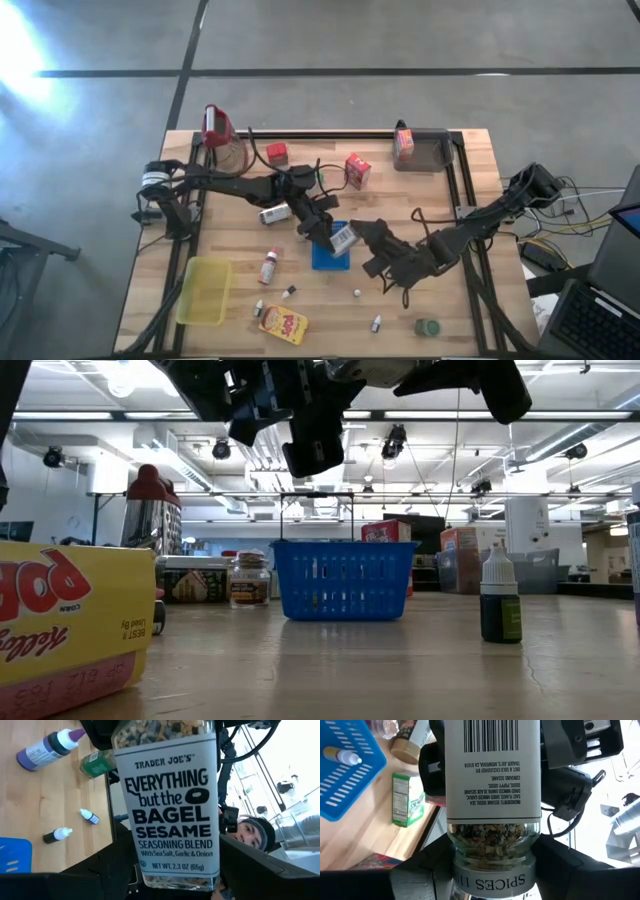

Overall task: Pick & Place Kitchen Items
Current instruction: Put the white seasoning bottle into the yellow bin

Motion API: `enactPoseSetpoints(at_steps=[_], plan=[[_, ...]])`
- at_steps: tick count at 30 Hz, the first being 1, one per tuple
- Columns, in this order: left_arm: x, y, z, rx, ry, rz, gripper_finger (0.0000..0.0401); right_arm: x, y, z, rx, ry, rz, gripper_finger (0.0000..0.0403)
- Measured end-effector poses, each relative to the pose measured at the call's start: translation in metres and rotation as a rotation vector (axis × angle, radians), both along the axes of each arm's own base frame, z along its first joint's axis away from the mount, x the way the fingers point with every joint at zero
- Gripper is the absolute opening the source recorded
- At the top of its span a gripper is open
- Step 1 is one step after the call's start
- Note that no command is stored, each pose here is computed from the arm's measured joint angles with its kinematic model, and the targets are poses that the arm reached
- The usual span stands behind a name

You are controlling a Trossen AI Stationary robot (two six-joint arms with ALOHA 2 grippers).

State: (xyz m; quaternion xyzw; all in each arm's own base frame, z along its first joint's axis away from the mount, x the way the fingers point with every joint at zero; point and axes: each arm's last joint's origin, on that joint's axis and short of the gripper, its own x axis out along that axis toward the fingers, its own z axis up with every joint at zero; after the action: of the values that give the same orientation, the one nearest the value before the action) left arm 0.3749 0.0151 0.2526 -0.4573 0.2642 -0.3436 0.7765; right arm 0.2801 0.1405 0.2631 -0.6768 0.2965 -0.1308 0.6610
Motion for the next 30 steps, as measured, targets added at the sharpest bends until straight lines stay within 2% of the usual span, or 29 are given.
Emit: enactPoseSetpoints(at_steps=[17,25,30], plan=[[0.003,-0.004,0.012,-0.009,-0.025,-0.046,0.0273,0.009,-0.011,0.002,0.044,-0.016,0.015,0.0203],[0.002,-0.005,0.009,-0.024,-0.006,-0.059,0.0235,0.009,-0.011,0.003,0.027,-0.004,0.024,0.0204],[0.002,-0.006,0.008,-0.026,0.002,-0.062,0.0227,0.009,-0.011,0.002,0.025,-0.002,0.024,0.0205]])
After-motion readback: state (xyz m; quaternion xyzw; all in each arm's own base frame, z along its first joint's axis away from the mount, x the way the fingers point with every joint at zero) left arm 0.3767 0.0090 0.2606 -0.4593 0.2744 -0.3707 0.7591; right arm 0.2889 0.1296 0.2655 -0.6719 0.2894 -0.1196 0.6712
